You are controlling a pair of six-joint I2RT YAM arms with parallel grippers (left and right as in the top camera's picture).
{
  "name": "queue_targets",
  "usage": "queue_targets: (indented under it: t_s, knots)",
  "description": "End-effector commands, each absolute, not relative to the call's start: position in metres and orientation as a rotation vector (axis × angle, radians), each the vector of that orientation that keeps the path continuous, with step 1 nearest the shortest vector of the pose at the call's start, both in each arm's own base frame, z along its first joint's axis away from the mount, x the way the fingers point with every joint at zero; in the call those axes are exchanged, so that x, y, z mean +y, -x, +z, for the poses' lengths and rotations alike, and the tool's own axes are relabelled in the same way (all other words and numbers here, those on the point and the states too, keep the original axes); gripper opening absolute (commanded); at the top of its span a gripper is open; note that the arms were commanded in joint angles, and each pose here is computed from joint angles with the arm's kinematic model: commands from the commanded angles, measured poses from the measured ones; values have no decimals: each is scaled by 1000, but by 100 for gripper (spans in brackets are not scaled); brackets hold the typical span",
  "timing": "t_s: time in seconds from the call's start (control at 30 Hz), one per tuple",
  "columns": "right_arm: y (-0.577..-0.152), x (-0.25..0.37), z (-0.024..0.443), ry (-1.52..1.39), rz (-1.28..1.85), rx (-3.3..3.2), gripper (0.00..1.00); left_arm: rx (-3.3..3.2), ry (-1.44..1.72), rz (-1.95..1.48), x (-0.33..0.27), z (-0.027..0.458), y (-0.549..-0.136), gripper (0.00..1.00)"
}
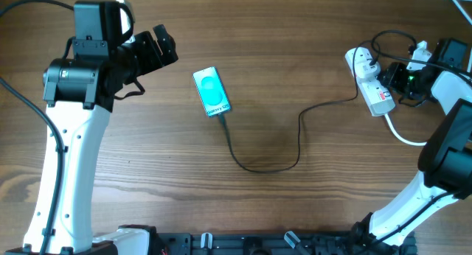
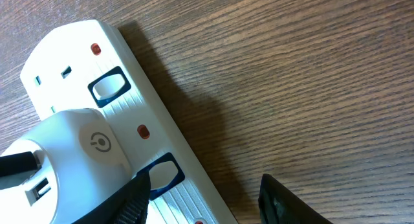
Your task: Plug charger to phone and switch on socket
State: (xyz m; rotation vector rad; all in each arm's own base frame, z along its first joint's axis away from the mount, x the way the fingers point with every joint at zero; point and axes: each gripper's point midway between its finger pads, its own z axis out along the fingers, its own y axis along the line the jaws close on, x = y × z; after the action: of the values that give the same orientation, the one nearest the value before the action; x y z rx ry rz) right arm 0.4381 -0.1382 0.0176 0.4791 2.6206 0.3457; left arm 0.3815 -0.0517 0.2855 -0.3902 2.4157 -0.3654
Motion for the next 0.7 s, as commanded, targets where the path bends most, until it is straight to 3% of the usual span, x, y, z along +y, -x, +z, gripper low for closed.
queue_targets:
  t_s: [0.0,0.67]
  knots:
    - [-439,-133,25,-450,361,2609,55,2405,388,-356,-49,289,-380,100]
    - [-442,-136,12,-503,337,2616,56,2405,388,-356,-49,289,-380,100]
